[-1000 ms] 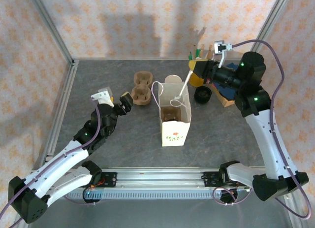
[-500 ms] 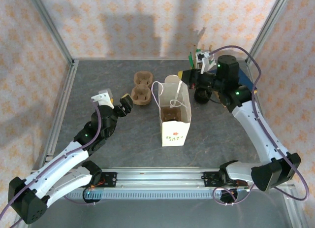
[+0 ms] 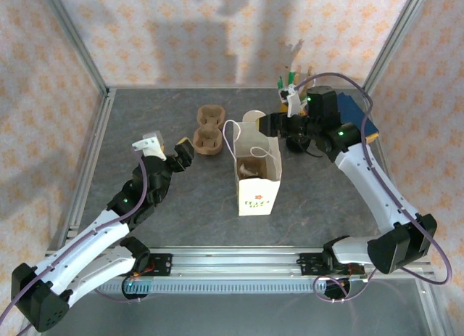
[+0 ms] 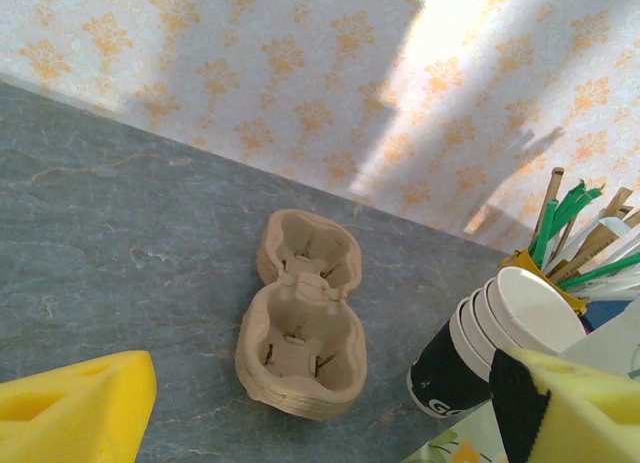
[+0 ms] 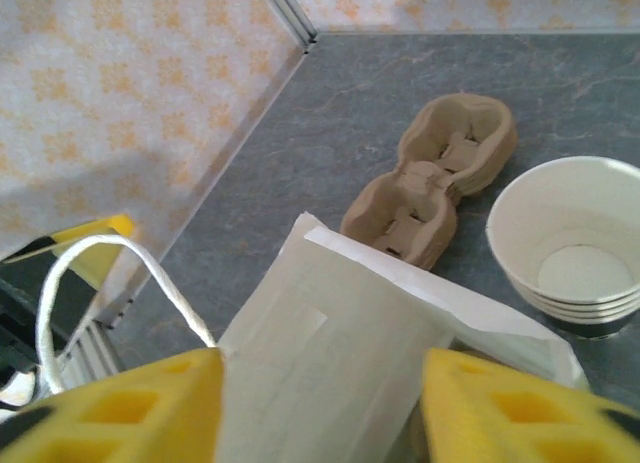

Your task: Pack the takeout coffee

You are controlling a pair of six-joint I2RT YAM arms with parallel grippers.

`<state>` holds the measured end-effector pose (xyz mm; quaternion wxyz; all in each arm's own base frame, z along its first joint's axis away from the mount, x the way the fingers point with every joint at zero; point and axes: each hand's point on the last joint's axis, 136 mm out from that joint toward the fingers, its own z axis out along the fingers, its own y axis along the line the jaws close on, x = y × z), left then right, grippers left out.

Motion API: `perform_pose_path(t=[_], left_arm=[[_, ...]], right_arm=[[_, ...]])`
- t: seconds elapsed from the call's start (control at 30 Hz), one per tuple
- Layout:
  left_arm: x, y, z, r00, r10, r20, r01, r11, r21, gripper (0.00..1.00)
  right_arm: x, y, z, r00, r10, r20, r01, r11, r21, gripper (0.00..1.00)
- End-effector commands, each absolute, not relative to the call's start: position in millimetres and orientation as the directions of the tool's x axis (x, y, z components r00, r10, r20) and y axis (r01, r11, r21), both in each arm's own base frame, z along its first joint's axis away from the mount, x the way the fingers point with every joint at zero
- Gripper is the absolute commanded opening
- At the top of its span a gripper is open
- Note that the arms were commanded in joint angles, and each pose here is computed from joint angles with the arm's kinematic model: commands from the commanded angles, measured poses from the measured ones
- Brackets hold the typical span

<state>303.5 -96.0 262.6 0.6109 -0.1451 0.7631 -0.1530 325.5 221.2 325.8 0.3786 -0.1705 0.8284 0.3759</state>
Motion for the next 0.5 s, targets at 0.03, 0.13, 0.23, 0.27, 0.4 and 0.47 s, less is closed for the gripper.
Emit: perform_pose_path(t=[0.03,0.13,0.23,0.27,0.4,0.47], left_arm=[[303,-90,267,-0.184,-0.393,-0.901,-0.045,0.919,-0.392,0.89],[304,-90,270,-0.178,-0.388,-0.905,-0.039,0.921,-0.387,0.89],[304,-91,275,-0.171,-0.378,-0.91,-0.03,0.925,-0.378,0.89],[304,-91,276,-0.169,-0.375,-0.912,-0.029,0.926,-0.375,0.89],[305,-93,278,-0.174,-0.357,-0.918,-0.018,0.933,-0.359,0.89],[305,-94,277,-0.179,-0.35,-0.92,-0.016,0.936,-0.353,0.89]], right_arm=[[326,198,375,-0.516,0.054,-0.855,-0.552,0.742,0.38,0.63],[337,179,388,-0.481,0.099,-0.871,-0.473,0.807,0.353,0.64],[354,153,392,-0.485,0.172,-0.858,-0.369,0.849,0.379,0.65],[361,140,392,-0.487,0.207,-0.849,-0.319,0.862,0.393,0.65],[385,86,384,-0.478,0.298,-0.826,-0.096,0.917,0.387,0.65],[394,64,378,-0.483,0.344,-0.805,-0.012,0.917,0.399,0.66]])
